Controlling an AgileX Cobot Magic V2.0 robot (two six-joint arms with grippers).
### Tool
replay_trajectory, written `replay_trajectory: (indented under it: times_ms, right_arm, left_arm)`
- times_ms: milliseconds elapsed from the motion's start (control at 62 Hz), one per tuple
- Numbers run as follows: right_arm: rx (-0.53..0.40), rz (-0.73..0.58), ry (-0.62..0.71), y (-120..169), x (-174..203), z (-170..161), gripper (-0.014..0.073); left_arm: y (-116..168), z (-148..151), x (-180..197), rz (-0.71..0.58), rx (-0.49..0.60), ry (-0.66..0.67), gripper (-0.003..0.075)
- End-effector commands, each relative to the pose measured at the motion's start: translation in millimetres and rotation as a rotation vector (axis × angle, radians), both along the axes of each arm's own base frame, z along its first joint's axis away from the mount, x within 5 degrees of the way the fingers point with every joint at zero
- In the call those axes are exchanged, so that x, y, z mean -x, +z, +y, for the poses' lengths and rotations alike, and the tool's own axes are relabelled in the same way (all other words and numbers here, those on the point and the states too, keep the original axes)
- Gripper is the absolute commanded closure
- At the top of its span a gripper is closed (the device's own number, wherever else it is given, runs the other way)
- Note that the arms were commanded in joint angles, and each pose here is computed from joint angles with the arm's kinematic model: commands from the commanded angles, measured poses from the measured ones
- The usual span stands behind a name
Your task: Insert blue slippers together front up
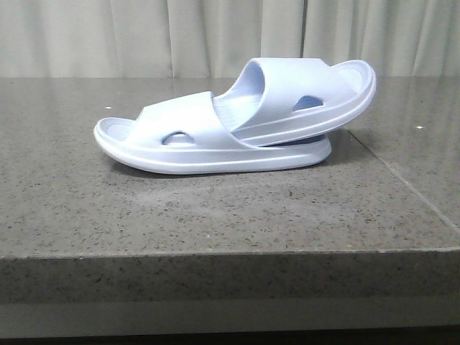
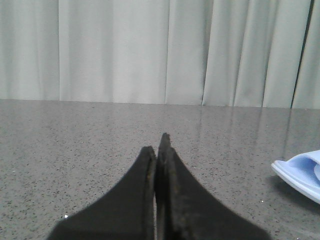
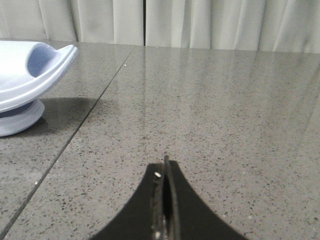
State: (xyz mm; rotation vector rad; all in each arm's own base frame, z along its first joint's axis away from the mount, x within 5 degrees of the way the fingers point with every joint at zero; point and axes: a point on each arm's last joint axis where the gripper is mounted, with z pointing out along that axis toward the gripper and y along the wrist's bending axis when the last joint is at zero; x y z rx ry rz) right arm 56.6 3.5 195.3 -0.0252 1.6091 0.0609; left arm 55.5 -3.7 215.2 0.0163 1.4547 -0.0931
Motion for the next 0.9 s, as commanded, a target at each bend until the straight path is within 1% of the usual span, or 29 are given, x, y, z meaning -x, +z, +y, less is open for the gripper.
replay_trajectory:
  times_ms: [0, 580, 725, 886]
  right_arm:
    - [0.004, -0.133, -0.017, 12.5, 1.9, -1.4, 0.0713]
    - [0.008, -0.133, -0.018, 12.5, 1.9, -1.4, 0.0713]
    - [-0.009, -0.131, -0.018, 12.2, 1.8, -1.4, 0.0713]
    - [-0.050, -0.135, -0.016, 12.7, 1.9, -1.4, 0.0713]
  left_arm:
    - [5.7, 0.4, 2.2, -0.088, 0.012, -0.001, 0.0741]
    - [5.4, 0.4, 2.2, -0.085, 0.012, -0.001, 0.0741]
    - [5.4, 0.4, 2.2, -0.085, 0.012, -0.001, 0.0741]
    - [5.4, 0.4, 2.2, -0.085, 0.012, -0.001, 0.0741]
